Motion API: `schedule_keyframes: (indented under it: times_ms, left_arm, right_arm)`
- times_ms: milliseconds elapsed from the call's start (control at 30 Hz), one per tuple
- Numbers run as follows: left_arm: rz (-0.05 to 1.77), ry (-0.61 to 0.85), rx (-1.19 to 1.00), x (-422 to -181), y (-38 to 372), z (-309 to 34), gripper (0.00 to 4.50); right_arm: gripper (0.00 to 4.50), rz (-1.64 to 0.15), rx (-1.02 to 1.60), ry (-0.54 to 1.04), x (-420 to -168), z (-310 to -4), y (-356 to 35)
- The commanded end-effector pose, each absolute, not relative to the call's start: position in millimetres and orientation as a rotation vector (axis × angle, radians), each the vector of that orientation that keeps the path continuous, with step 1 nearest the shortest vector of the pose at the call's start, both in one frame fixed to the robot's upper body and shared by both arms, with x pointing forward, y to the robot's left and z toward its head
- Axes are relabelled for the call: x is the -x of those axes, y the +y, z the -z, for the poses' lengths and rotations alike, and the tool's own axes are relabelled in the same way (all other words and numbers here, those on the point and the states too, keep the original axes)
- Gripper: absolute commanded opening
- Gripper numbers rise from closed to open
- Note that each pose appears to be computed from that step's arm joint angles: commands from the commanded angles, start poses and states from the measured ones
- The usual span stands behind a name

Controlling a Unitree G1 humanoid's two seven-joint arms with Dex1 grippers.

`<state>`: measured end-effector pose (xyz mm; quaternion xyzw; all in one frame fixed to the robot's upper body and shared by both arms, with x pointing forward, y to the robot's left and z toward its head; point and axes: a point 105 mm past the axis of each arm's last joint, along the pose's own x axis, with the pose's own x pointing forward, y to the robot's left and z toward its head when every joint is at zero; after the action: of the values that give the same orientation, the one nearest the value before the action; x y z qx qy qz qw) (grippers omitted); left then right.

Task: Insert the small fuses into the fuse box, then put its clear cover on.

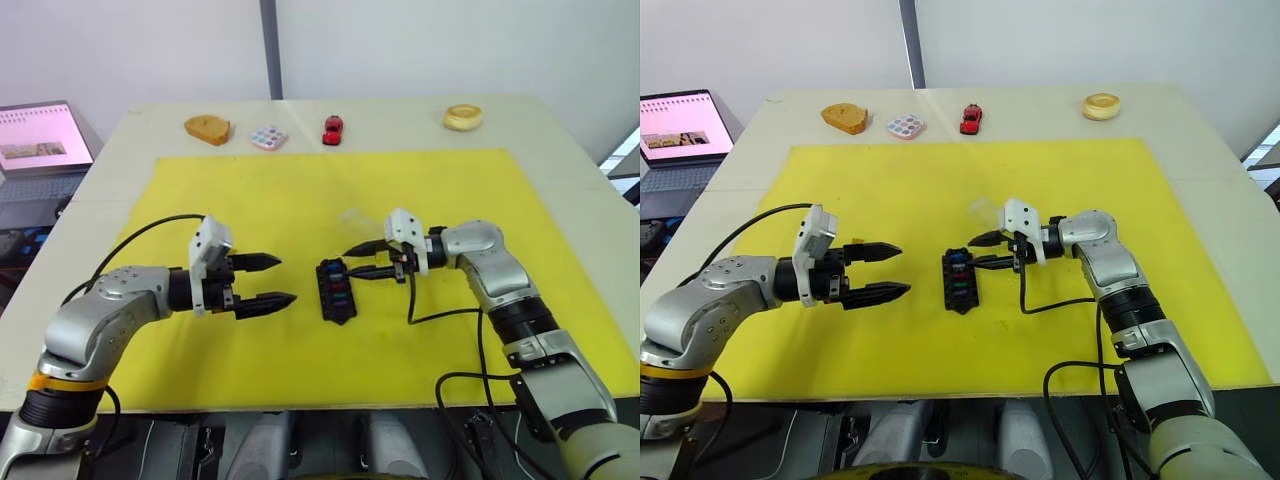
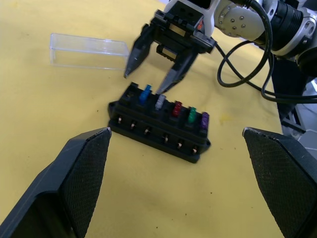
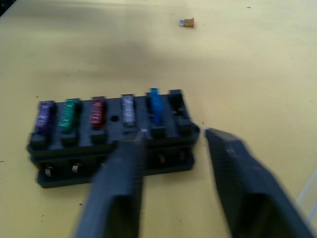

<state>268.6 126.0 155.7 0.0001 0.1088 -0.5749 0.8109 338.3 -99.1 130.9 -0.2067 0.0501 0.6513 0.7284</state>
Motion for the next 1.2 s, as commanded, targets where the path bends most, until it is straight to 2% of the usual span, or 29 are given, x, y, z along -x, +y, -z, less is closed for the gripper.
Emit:
schedule_keyframes:
  times_ms: [33, 467, 567, 667, 933, 1200]
  left_arm:
    - [1.219, 0.181, -0.020, -271.1, 128.6, -166.7, 4.50]
    - [1.204, 0.224, -0.122, -274.0, 142.9, -162.0, 4.50]
    - [1.199, 0.217, -0.157, -275.7, 144.0, -161.8, 4.50]
    - [1.200, 0.212, -0.167, -276.2, 143.4, -161.4, 4.50]
    - [1.201, 0.218, -0.164, -273.7, 142.1, -157.1, 4.50]
    - [1.197, 0.219, -0.154, -273.0, 141.2, -154.1, 4.50]
  right_arm:
    - [2.34, -1.438, 0.450, 0.085, -337.6, -137.0, -97.3]
    - [2.34, -1.398, 0.449, 0.077, -344.4, -168.1, -115.6]
    - [1.52, -1.421, 0.356, 0.035, -340.1, -182.1, -98.4]
    - [0.04, -1.451, 0.315, 0.037, -331.7, -181.0, -82.2]
    - [0.04, -1.478, 0.331, 0.073, -322.1, -165.4, -68.9]
    - [0.04, -1.469, 0.372, 0.099, -323.2, -152.0, -67.8]
